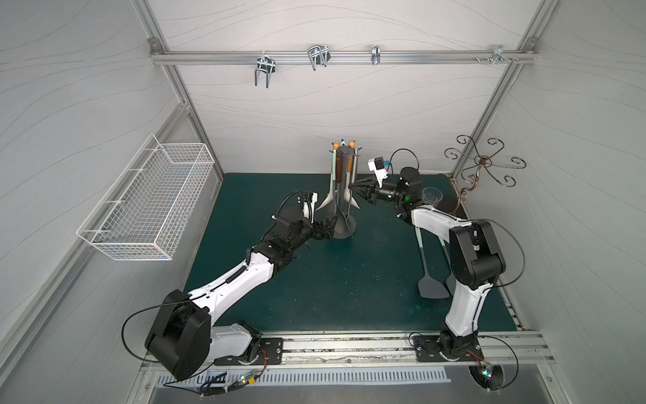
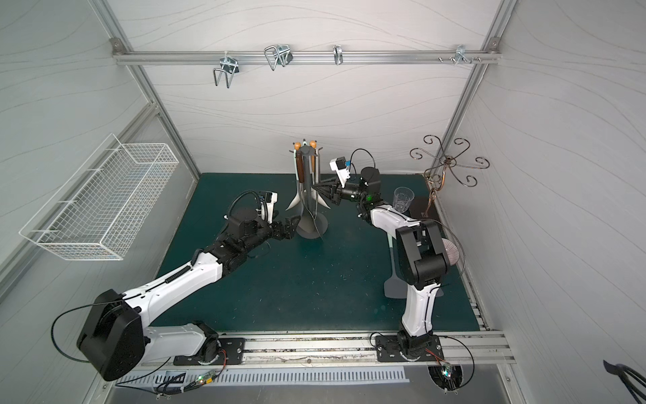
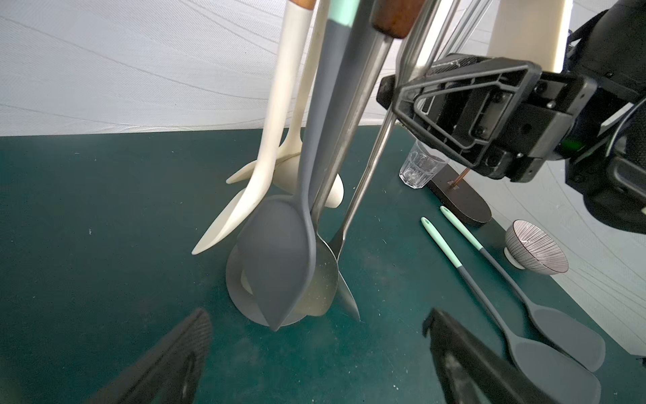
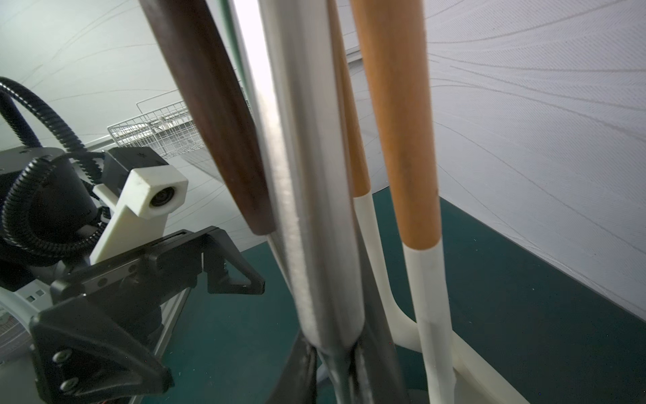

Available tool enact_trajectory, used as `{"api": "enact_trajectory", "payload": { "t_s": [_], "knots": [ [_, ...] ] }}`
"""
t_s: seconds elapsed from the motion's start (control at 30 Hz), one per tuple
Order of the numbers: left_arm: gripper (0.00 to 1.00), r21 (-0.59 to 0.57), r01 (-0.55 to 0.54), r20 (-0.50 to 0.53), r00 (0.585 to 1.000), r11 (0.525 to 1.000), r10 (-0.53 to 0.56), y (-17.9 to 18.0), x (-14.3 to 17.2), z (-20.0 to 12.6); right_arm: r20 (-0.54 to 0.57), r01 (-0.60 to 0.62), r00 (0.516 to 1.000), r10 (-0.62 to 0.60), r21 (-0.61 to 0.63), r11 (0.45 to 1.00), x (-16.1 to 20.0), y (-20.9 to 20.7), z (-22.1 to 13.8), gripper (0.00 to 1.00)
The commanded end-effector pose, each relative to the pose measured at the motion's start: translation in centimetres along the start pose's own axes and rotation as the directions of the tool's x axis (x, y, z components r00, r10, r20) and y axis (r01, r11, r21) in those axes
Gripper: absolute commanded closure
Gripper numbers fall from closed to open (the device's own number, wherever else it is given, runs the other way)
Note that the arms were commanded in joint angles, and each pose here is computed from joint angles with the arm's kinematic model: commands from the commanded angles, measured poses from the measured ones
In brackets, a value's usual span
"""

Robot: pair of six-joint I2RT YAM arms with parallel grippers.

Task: Take the spatula off the kitchen utensil rack
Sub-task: Take off the spatula from the rack.

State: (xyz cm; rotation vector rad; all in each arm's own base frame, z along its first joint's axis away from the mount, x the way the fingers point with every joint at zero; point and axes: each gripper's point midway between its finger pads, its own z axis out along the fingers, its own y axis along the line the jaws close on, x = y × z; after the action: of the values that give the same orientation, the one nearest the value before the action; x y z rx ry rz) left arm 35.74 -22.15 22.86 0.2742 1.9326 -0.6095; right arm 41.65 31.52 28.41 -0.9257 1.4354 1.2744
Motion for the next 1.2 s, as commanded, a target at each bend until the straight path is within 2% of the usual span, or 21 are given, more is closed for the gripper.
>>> {"api": "enact_trajectory", "payload": {
  "t_s": [0.0,0.3,0.67,1.0,1.17],
  "knots": [
    [0.0,0.031,-0.002,0.083,0.997,1.0,-0.001,-0.7,-2.6,-0.6,0.002,0.056,0.998,-0.056,0.024,0.998,-1.8,1.2,-0.4,0.91],
    [0.0,0.034,0.002,0.086,0.996,0.999,-0.005,-0.8,-2.7,-0.7,-0.014,0.084,0.996,-0.083,0.065,0.994,-2.4,1.7,-1.0,1.0],
    [0.0,0.039,0.015,0.097,0.995,0.999,-0.019,-1.0,-3.1,-1.3,-0.055,0.093,0.995,-0.086,0.142,0.985,-2.9,2.3,-2.1,1.0],
    [0.0,0.055,0.065,0.114,0.991,0.996,-0.071,-1.4,-4.1,-2.2,-0.157,0.083,0.987,-0.036,0.301,0.95,-2.8,2.3,-4.5,1.0],
    [0.01,0.073,0.077,0.102,0.991,0.994,-0.084,-1.8,-4.2,-2.1,-0.166,0.084,0.986,-0.028,0.342,0.936,-3.0,2.4,-5.5,1.0]
  ]
}}
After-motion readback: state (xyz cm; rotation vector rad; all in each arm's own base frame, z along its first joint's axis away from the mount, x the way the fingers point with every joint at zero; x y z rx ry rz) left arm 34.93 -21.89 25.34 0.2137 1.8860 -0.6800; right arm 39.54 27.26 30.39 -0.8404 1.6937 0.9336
